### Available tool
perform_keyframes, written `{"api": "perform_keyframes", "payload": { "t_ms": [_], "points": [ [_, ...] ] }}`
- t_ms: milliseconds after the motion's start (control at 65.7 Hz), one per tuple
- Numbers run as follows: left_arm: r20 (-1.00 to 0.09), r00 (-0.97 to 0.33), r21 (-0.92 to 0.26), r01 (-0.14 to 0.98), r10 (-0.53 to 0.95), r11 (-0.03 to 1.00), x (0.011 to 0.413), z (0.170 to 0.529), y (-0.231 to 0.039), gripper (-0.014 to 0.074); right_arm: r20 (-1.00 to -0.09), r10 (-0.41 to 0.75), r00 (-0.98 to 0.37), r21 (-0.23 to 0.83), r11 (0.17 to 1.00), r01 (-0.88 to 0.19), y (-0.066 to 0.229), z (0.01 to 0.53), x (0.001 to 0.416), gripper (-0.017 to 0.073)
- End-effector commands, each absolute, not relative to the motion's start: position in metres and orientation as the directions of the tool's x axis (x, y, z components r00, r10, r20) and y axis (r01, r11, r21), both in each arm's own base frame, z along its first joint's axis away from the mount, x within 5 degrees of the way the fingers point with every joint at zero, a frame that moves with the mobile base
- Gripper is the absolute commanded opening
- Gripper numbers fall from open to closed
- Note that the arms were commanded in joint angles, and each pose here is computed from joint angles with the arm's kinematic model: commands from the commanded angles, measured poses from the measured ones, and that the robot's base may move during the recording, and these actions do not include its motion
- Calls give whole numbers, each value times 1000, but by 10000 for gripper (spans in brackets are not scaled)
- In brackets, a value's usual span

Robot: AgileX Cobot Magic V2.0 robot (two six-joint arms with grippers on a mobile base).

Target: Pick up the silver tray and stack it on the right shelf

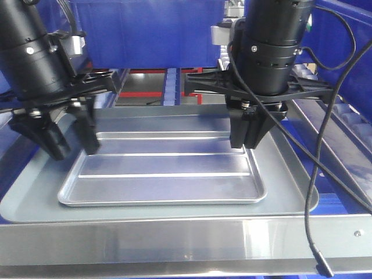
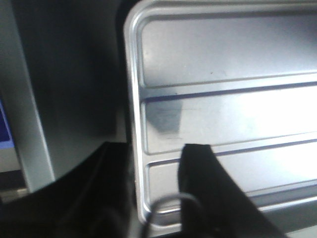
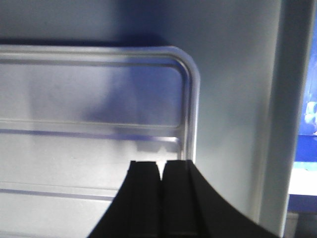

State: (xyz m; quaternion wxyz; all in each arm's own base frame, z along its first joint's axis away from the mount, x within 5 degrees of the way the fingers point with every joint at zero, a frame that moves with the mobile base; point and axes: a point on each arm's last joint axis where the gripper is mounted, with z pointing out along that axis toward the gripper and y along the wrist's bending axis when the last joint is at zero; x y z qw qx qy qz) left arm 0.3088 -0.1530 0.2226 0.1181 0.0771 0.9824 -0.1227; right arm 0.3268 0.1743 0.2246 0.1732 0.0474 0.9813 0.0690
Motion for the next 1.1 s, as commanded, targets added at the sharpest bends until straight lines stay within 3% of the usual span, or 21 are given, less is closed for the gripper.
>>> {"api": "perform_keyframes", "payload": {
  "t_ms": [0,46,198,472,700,852,959,1081],
  "points": [
    [-301,-949,-252,177,96,952,309,249,-149,-111,-412,126,-902,197,979,47,172,259,326,58],
    [-305,-947,-249,180,100,952,307,252,-148,-73,-407,126,-905,192,980,50,171,260,324,58],
    [-371,-923,-262,206,99,943,297,270,-148,-93,-425,128,-896,205,978,43,169,271,318,58],
    [-622,-783,-321,252,-2,913,254,295,-139,-90,-605,90,-791,276,956,-102,167,295,280,58],
    [-827,-551,-325,304,-114,896,213,297,-112,-91,-791,66,-608,300,908,-291,150,304,234,58],
    [-900,-428,-246,358,-76,901,179,289,-91,-91,-872,25,-490,243,889,-387,130,305,204,57],
    [-963,-266,-157,416,-45,895,151,288,-77,-91,-919,7,-395,199,872,-447,116,308,180,57],
    [-987,-132,-139,443,-89,886,121,289,-62,-91,-944,8,-330,173,862,-476,101,307,157,57]
  ]
}}
